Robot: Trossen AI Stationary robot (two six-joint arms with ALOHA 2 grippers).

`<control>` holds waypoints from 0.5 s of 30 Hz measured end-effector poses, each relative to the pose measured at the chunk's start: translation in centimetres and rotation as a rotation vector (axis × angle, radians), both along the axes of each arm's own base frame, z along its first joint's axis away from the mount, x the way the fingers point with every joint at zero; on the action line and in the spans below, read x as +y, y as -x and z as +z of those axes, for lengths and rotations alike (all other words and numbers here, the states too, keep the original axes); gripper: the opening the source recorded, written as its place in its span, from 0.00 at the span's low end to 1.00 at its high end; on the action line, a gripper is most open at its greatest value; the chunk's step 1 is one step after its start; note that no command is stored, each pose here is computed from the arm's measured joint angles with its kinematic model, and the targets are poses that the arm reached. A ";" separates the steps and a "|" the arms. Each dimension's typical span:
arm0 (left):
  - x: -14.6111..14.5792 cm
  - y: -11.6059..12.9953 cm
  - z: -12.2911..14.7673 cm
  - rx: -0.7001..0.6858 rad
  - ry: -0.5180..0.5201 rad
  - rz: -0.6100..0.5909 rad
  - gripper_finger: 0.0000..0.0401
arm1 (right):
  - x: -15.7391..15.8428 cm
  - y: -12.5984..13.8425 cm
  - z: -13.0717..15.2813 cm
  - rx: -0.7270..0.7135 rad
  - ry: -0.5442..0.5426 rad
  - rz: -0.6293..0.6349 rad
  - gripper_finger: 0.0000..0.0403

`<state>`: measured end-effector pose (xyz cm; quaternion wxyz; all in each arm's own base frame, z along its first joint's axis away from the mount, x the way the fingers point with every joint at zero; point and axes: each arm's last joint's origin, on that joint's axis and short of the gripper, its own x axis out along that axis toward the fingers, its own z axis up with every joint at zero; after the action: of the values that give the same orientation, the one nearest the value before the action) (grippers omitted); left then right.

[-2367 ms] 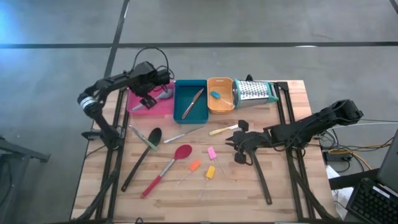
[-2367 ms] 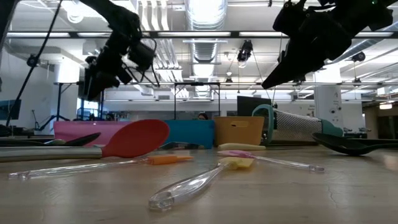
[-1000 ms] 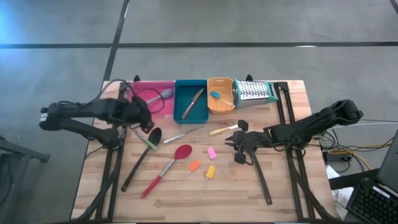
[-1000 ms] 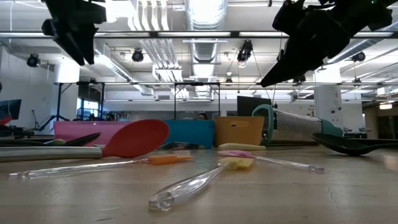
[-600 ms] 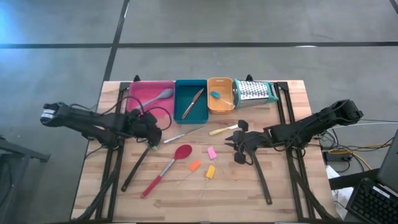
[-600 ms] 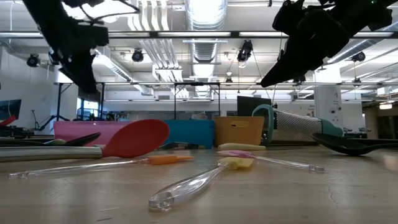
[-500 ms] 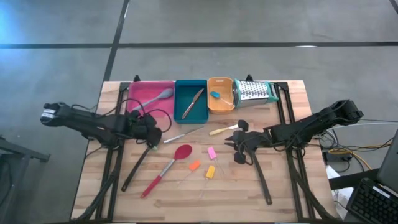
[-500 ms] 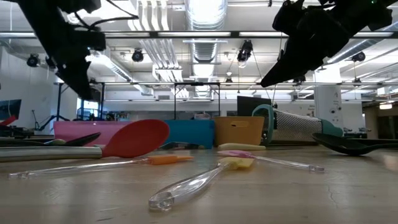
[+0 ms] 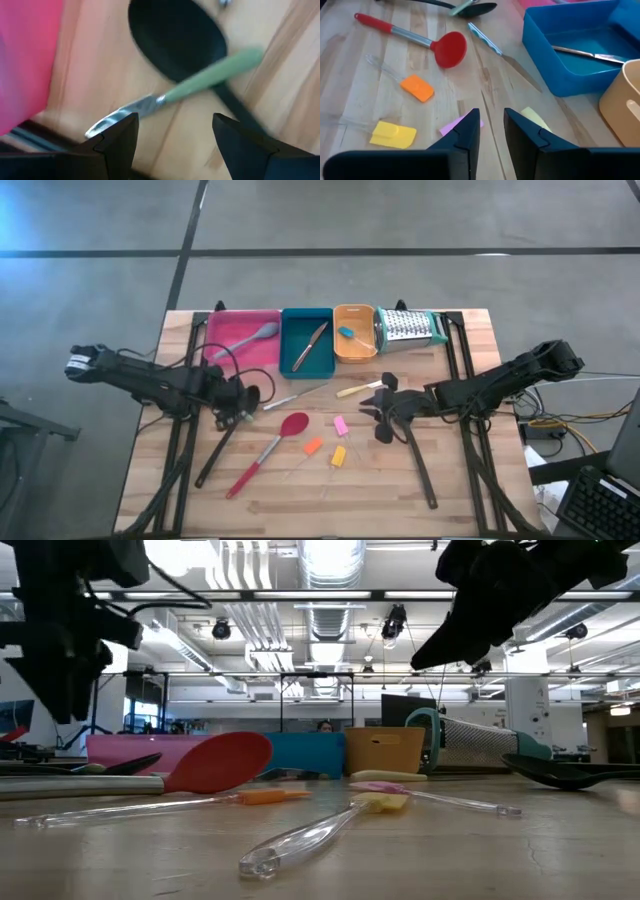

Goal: Pick & Place Kitchen Items
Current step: Put the green knife into the blue bin

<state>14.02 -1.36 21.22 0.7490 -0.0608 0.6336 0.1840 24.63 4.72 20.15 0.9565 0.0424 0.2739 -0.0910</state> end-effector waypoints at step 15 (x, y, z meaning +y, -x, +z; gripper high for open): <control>0.1 0.5 -1.1 0.073 -0.021 -0.138 0.64 | 0.0 -0.1 0.1 -0.013 0.005 0.005 0.20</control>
<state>13.53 -1.28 20.10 0.7370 -0.0024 0.6610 0.1408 24.71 4.74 20.26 0.9586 0.0397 0.2676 -0.0889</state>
